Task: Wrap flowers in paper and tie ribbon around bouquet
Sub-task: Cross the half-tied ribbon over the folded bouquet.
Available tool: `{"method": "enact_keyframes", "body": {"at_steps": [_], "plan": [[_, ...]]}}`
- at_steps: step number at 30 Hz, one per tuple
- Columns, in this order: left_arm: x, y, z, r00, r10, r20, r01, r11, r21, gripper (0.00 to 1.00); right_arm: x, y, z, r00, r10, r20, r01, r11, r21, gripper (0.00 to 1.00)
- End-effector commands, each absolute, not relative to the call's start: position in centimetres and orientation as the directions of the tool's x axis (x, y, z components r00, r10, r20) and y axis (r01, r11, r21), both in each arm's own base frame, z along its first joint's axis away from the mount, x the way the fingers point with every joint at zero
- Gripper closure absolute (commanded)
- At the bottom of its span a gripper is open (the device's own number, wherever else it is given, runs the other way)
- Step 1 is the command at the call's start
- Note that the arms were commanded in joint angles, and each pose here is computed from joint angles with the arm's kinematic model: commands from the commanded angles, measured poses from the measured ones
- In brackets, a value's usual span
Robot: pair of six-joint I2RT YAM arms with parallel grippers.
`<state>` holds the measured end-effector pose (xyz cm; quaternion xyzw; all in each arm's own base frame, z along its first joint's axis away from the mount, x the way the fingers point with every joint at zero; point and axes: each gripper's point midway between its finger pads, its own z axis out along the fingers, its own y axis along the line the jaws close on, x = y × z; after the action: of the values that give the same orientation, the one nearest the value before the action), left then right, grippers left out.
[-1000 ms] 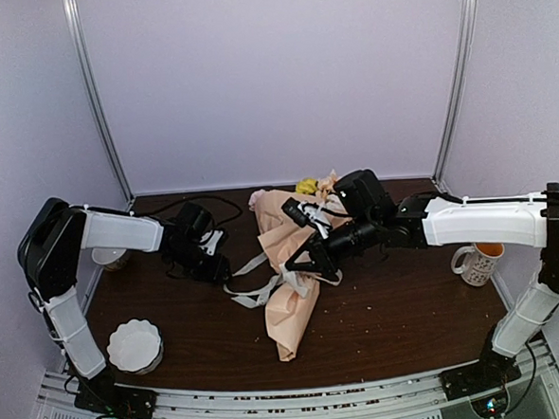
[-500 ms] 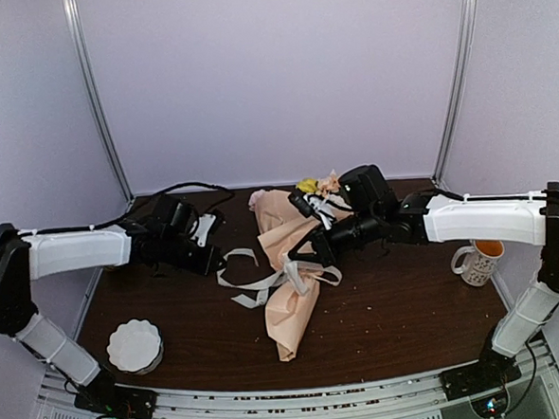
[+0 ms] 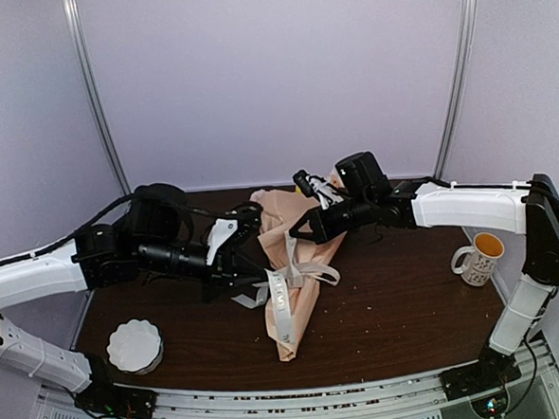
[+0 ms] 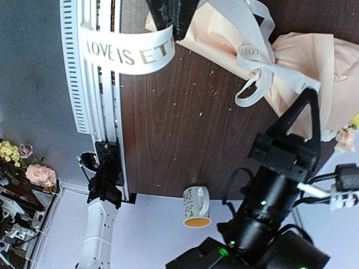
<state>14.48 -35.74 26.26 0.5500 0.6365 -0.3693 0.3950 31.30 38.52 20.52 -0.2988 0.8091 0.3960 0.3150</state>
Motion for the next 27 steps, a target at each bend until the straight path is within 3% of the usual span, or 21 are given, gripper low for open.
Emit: {"method": "enact_keyframes", "body": {"at_steps": [1,8,15,27], "plan": [[12.4,-37.4,26.5,-0.007,0.445,-0.896,1.0,-0.019,-0.018,1.0,32.8,38.7,21.4,-0.625,-0.205,-0.753,-0.713,0.543,0.444,1.0],[10.8,-39.9,27.1,0.135,0.435,-0.89,0.988,-0.123,0.089,1.0,33.4,38.3,21.5,-0.628,-0.199,-0.752,-0.695,0.578,0.428,1.0],[8.0,-44.8,25.0,0.226,0.463,-0.857,0.953,-0.289,0.094,1.0,33.6,37.8,21.5,-0.626,-0.202,-0.753,-0.684,0.607,0.405,1.0],[4.9,-52.5,24.0,0.393,0.423,-0.817,0.874,-0.449,0.188,1.0,33.1,37.2,21.8,-0.624,-0.2,-0.755,-0.682,0.61,0.402,1.0]]}}
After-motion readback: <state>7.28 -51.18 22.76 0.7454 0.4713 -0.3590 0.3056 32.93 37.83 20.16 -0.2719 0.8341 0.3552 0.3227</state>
